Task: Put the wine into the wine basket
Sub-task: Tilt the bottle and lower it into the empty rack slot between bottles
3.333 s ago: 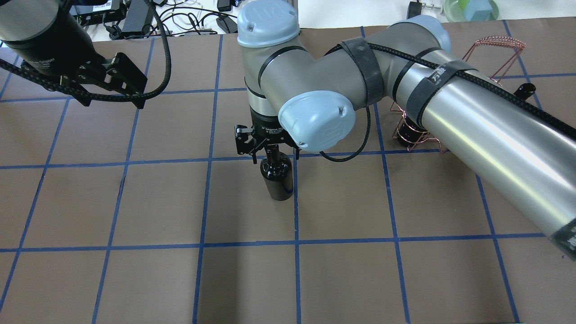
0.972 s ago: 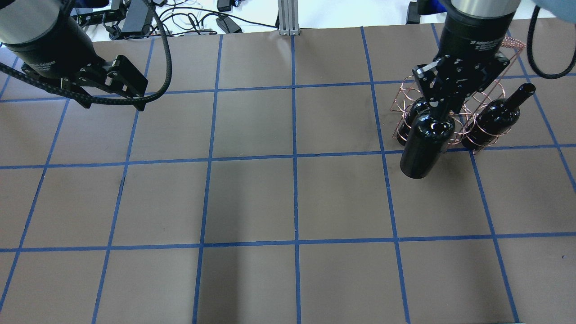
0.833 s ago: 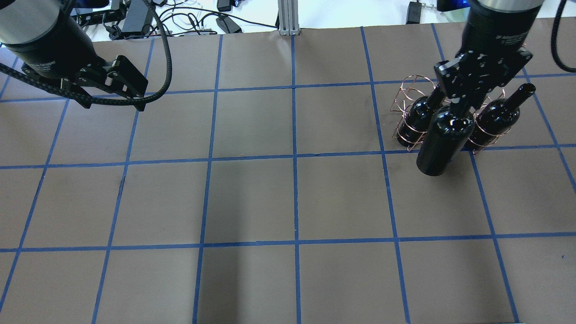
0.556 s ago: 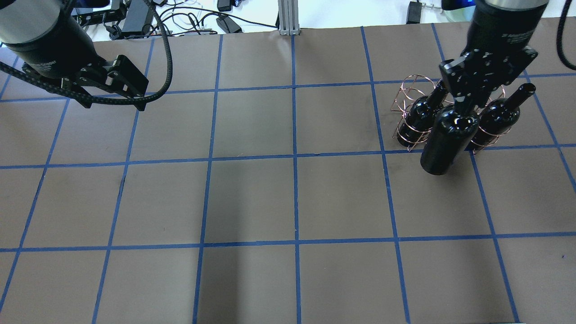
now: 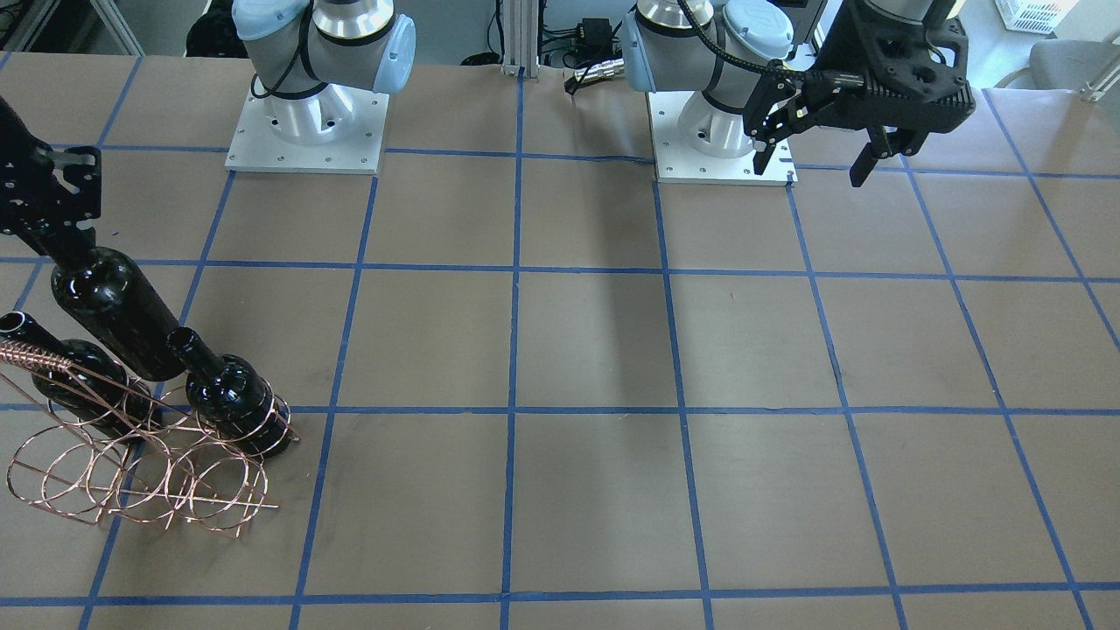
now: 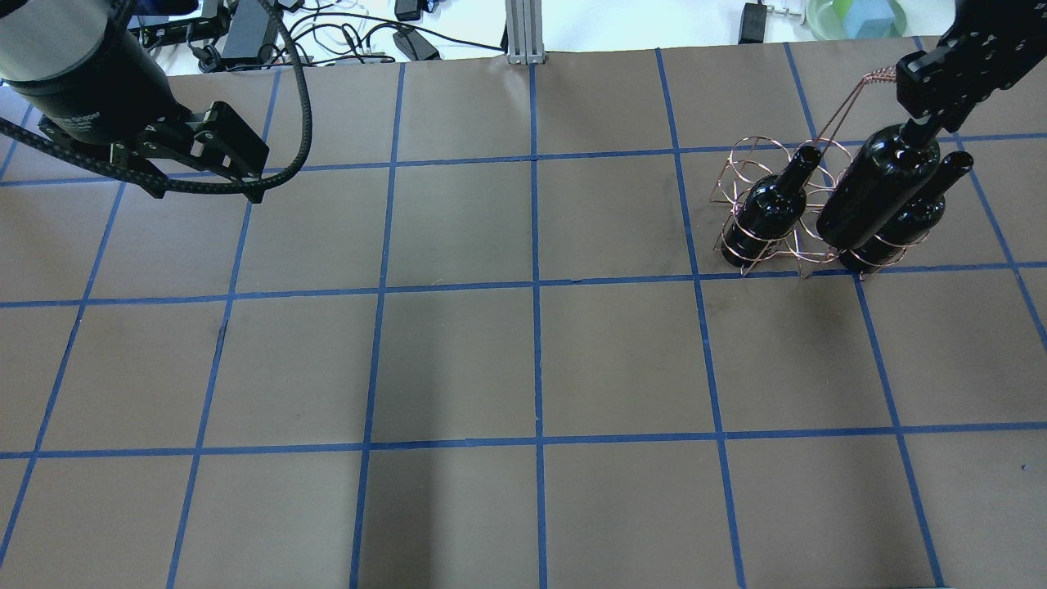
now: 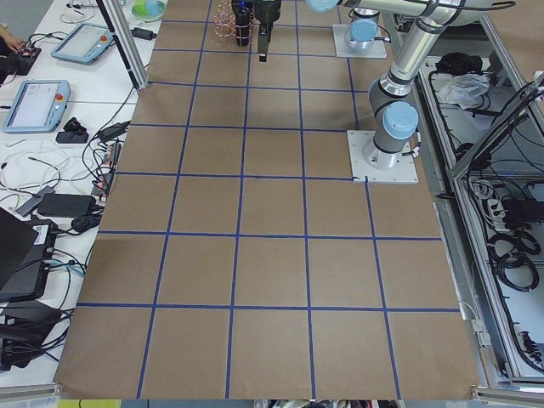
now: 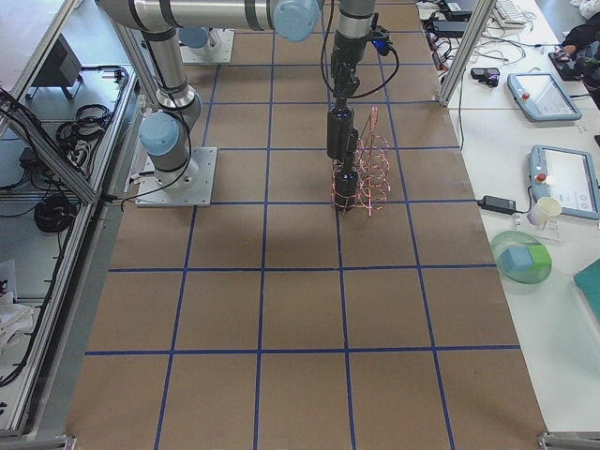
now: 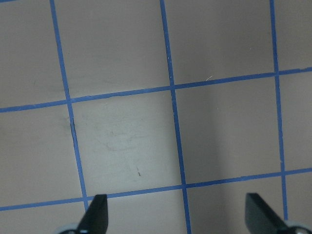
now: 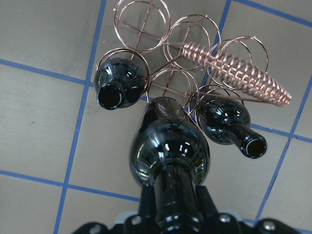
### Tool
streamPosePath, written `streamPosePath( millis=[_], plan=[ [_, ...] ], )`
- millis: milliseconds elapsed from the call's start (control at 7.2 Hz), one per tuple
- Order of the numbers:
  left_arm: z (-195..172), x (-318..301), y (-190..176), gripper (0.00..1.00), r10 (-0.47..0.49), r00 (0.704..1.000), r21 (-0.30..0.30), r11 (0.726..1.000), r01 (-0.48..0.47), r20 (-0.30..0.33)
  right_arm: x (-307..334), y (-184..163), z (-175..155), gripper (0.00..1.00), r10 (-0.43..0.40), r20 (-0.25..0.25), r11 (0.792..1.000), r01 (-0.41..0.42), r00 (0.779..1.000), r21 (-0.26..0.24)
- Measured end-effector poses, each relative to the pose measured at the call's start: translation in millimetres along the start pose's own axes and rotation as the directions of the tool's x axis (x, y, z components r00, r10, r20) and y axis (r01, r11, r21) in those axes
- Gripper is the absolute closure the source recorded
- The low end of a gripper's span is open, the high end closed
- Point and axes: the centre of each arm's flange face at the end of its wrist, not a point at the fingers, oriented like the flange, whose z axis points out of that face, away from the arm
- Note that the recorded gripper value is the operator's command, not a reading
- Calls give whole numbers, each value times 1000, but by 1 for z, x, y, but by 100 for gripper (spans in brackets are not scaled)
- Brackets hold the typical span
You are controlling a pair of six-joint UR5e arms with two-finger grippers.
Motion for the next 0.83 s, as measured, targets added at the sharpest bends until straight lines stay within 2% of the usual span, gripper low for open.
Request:
streamPosePath(
  millis=[417, 833],
  plan=[
    [0, 0, 0, 0, 1, 1000, 1, 1000, -1, -4, 9, -19, 17, 100, -1, -6, 1000, 2, 1000, 16],
    [0, 1, 0, 0, 0, 1000, 3, 1000, 0, -9, 13, -30, 37, 100, -13, 1, 1000, 13, 1000, -19]
  ],
)
